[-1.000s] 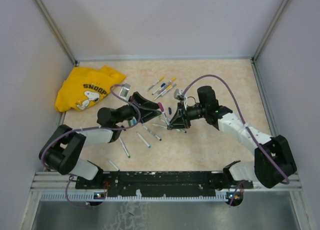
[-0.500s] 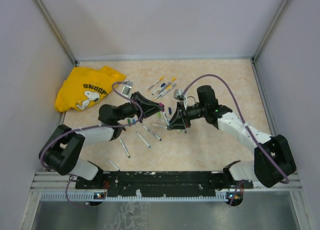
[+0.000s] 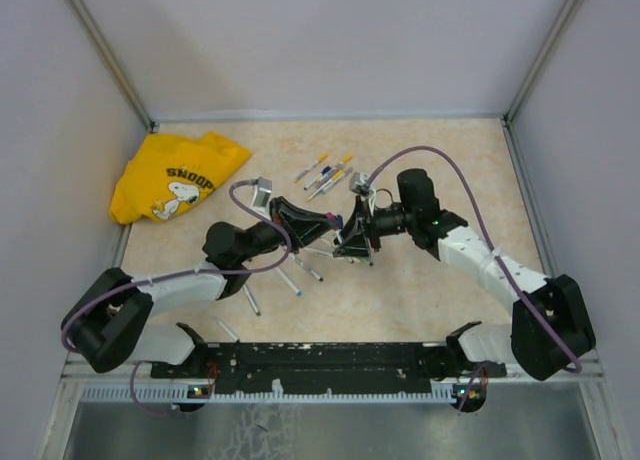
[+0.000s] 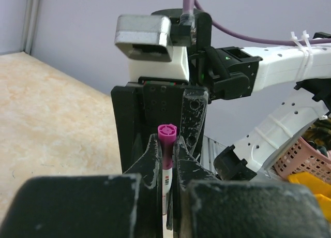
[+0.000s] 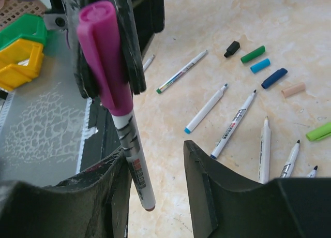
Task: Open the pen caps
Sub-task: Open the pen cap from the pen.
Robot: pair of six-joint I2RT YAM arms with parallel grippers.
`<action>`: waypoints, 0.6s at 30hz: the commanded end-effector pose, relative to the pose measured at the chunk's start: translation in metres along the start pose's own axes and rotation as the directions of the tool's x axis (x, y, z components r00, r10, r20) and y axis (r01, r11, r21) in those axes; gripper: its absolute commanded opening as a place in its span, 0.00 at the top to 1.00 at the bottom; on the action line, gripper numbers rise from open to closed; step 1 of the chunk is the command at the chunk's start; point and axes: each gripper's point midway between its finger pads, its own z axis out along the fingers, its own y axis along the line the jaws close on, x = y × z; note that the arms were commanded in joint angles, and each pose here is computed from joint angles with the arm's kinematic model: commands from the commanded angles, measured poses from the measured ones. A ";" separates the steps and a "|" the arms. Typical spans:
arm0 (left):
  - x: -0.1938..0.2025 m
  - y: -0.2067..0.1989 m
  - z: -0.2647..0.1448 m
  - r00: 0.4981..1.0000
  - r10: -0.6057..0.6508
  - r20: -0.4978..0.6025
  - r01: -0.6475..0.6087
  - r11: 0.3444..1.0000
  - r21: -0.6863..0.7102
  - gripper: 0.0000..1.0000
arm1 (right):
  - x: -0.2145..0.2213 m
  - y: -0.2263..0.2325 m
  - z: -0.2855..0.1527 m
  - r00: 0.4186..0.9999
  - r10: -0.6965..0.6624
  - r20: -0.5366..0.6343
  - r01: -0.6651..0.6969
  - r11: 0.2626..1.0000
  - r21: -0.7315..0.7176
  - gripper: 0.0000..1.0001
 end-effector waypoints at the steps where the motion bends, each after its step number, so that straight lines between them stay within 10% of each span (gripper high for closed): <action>1: -0.002 0.009 -0.004 0.999 0.037 0.023 -0.035 0.997 -0.073 1.00 | -0.026 0.002 -0.005 0.993 -0.096 0.065 0.094 0.995 0.027 0.59; 3: -0.001 0.010 -0.005 0.999 0.035 0.026 -0.033 0.996 -0.081 1.00 | -0.027 0.003 -0.005 0.993 -0.095 0.068 0.093 0.995 0.025 0.65; 6: -0.004 0.013 -0.007 0.998 0.037 0.046 -0.032 0.994 -0.102 1.00 | -0.025 0.002 -0.004 0.995 -0.080 0.064 0.079 0.997 0.021 1.00; 18: -0.126 0.050 -0.045 0.876 0.251 0.412 -0.081 0.918 -0.388 1.00 | -0.006 -0.006 0.009 1.000 0.005 -0.009 -0.006 1.000 -0.014 1.00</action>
